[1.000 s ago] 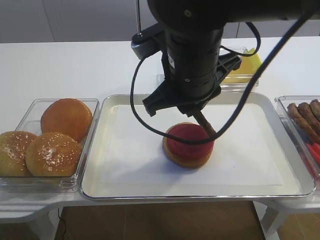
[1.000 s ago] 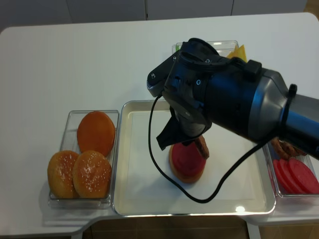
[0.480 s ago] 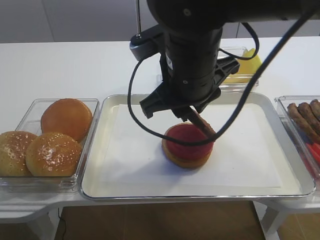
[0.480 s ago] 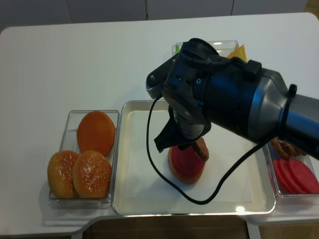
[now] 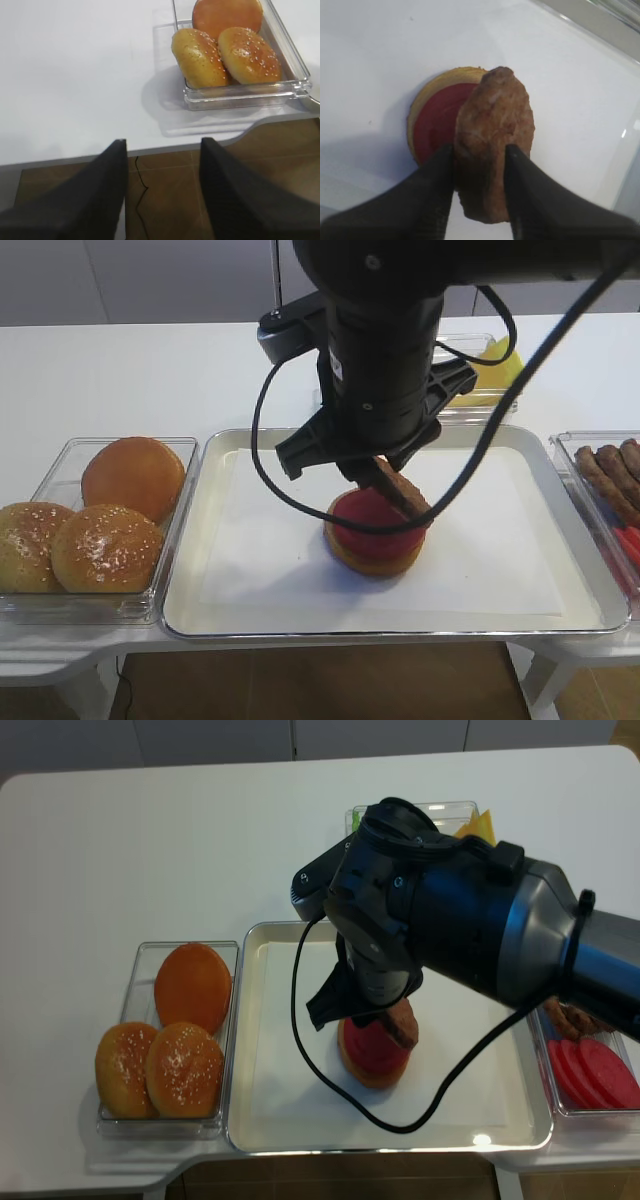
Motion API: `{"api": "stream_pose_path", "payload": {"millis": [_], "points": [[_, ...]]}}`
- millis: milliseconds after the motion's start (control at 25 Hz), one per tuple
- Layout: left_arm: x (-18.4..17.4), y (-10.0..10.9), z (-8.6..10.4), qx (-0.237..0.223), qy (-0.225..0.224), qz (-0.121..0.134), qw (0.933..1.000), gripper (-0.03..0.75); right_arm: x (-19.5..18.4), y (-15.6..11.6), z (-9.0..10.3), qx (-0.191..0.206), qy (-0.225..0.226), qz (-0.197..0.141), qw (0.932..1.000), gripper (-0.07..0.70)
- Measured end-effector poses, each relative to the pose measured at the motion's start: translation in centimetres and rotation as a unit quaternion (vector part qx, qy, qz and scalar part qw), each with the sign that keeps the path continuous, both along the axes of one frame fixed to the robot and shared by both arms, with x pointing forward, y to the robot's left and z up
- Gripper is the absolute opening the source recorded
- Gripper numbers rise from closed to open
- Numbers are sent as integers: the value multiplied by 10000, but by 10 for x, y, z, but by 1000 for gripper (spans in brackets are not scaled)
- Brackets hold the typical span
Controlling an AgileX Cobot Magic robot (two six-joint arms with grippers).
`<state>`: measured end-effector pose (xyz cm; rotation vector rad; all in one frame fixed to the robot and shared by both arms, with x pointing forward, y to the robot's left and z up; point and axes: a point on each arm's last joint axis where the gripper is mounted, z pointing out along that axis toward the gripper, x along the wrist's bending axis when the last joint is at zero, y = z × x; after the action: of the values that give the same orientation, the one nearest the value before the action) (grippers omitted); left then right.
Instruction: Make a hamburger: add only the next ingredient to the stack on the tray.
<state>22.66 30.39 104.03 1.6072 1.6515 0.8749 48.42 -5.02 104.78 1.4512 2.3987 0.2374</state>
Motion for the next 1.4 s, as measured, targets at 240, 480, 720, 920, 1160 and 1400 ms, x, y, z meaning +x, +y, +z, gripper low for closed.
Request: {"api": "stream_pose_path", "payload": {"millis": [240, 480, 720, 920, 1160, 1400], "points": [[0, 0, 0, 0, 0, 0, 10000, 349, 0, 0, 0, 15, 18, -6, 10000, 346], [0, 0, 0, 0, 0, 0, 10000, 349, -1, 0, 0, 26, 30, -10, 10000, 372], [0, 0, 0, 0, 0, 0, 10000, 349, -1, 1, 0, 44, 52, -17, 10000, 397], [0, 0, 0, 0, 0, 0, 10000, 349, 0, 2, 6, 5, 22, 232, 9997, 398], [0, 0, 0, 0, 0, 0, 10000, 349, 22, -17, 24, 199, 1, 140, 9997, 399], [0, 0, 0, 0, 0, 0, 10000, 349, 51, -78, 41, 624, 127, -619, 9961, 399]]}}
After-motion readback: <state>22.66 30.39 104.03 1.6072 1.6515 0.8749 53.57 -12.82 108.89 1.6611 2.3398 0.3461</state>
